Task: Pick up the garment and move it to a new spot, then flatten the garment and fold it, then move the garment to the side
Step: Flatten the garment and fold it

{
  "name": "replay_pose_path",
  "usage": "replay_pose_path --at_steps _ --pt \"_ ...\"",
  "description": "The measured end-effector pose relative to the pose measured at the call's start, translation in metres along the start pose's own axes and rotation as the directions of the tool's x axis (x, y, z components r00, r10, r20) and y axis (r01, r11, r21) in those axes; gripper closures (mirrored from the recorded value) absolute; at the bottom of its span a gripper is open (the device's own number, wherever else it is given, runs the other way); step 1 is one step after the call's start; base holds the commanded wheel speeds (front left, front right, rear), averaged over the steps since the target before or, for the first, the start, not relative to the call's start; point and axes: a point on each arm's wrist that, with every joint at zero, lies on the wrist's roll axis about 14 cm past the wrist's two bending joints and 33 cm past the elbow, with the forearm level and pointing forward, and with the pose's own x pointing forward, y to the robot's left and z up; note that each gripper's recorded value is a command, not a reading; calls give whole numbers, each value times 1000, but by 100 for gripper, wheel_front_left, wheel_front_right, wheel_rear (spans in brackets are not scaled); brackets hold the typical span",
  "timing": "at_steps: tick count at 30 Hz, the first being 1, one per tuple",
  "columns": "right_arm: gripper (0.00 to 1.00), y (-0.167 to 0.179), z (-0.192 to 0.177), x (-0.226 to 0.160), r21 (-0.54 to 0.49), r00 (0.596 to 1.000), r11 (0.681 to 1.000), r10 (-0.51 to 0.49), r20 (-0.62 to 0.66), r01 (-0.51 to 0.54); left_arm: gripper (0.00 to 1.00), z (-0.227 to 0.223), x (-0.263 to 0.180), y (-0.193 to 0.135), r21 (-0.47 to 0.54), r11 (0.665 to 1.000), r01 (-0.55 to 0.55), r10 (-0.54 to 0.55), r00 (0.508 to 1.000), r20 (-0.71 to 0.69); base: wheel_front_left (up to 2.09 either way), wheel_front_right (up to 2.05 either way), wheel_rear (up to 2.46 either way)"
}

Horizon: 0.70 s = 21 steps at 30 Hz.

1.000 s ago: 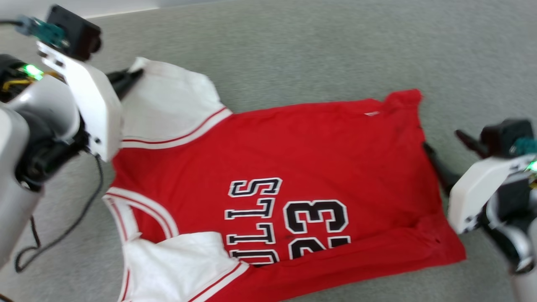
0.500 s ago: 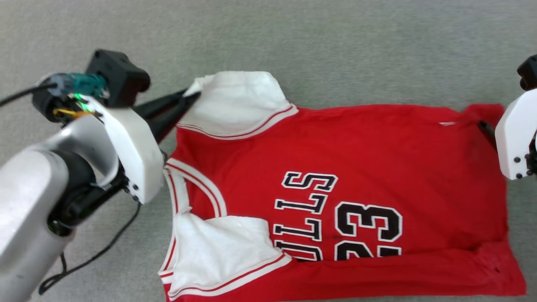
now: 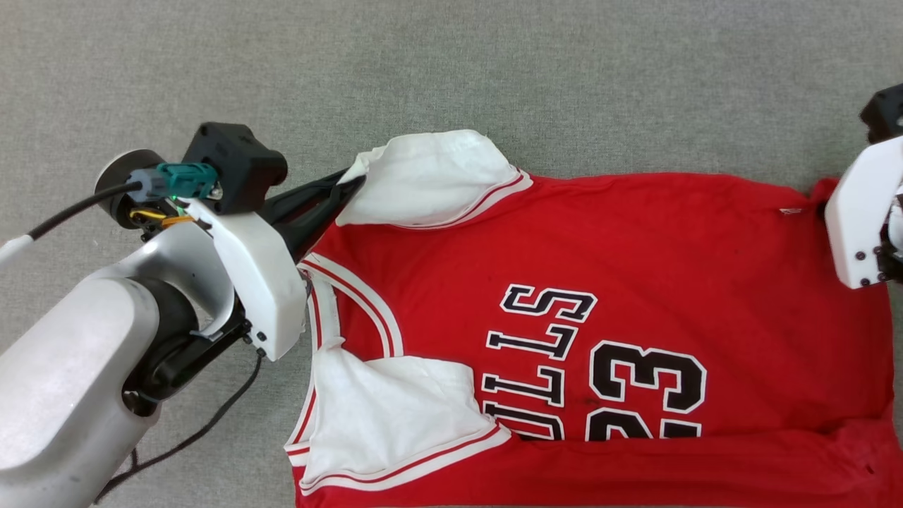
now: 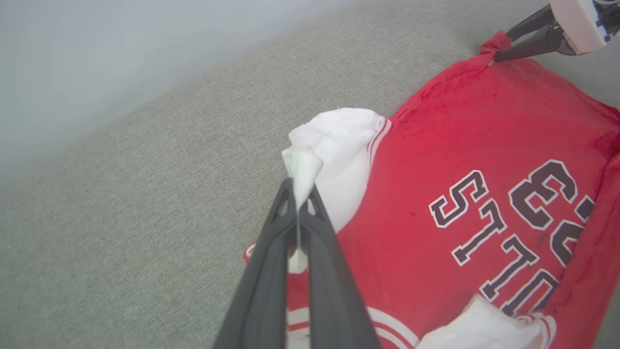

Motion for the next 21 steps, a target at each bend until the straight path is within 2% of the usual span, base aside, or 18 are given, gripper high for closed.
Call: replay_pose_path --at_steps 9,14,21 --pt "100 1 3 -21 73 996 997 10 91 -17 100 19 -18 15 -19 996 -92 93 992 87 0 0 0" --pt "100 -4 20 -56 97 968 995 -11 250 -13 100 24 -37 8 -50 992 -118 123 986 114 0 0 0" --pt "100 -8 -4 -100 84 937 996 -41 346 12 100 14 -70 -14 -89 986 -144 155 979 129 0 0 0"
